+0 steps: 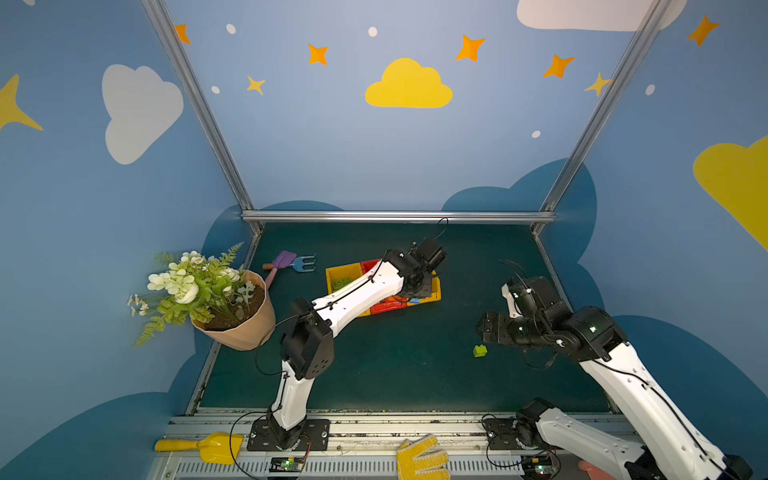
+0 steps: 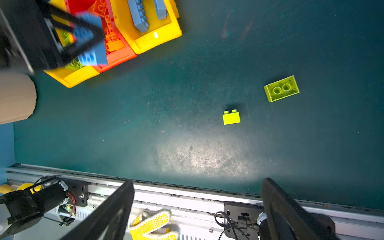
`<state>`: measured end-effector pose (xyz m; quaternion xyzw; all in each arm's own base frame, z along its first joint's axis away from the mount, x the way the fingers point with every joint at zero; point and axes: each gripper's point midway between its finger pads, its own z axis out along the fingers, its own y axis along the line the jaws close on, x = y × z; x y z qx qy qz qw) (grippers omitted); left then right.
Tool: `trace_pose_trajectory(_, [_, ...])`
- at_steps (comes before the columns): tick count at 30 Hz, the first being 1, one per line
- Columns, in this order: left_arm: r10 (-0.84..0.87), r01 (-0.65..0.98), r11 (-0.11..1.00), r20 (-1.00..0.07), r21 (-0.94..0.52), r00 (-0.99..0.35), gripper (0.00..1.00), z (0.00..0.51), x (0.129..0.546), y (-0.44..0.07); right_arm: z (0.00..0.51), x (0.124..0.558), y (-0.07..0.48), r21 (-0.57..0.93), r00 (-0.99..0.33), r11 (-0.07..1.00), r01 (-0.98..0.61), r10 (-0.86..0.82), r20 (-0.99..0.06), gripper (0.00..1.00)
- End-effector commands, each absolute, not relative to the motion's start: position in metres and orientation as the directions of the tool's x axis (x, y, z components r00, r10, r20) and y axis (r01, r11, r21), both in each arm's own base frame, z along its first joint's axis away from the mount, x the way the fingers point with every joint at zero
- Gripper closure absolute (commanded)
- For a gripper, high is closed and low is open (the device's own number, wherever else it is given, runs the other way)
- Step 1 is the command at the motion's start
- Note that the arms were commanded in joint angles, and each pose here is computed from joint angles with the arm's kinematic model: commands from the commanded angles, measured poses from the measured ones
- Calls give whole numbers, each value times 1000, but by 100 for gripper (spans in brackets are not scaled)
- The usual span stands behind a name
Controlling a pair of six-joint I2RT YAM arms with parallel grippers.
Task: Sort the legos into containers by color
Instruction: 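Grasp the blue 2x4 brick with the left gripper, carry into far yellow bin, release, then raise the left gripper while the right gripper lowers onto the small lime brick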
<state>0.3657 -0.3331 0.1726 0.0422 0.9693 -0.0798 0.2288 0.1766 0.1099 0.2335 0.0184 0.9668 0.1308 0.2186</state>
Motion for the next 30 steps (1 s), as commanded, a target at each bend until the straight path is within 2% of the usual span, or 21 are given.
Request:
trace_pose_trajectory(1, [120,136,991,-400,-12,-909,84,152,385,-319,239,172,98,248,-893,968,26,134,-429,7])
trace_pose_trajectory(9, [76,116,990,-402,-75,-913,83,139,441,-325,244,165,81,222,-878,971,92,185,-441,7])
trace_pose_trajectory(17, [43,130,971,-385,-202,-922,80,126,464,-339,240,165,73,210,-870,965,159,238,-432,7])
trace_pose_trajectory(20, [31,133,960,-377,-247,-926,67,123,470,-343,234,164,73,208,-873,962,178,252,-418,7])
trace_pose_trajectory(23, [35,147,951,-379,-271,-925,47,124,471,-347,225,163,73,204,-877,958,200,268,-399,7])
trace_pose_trajectory(26, [38,157,944,-378,-289,-925,35,126,471,-349,213,163,73,187,-885,958,216,273,-377,7])
trace_pose_trajectory(30, [32,154,942,-375,-299,-926,34,137,467,-346,198,164,76,175,-898,960,219,268,-349,7])
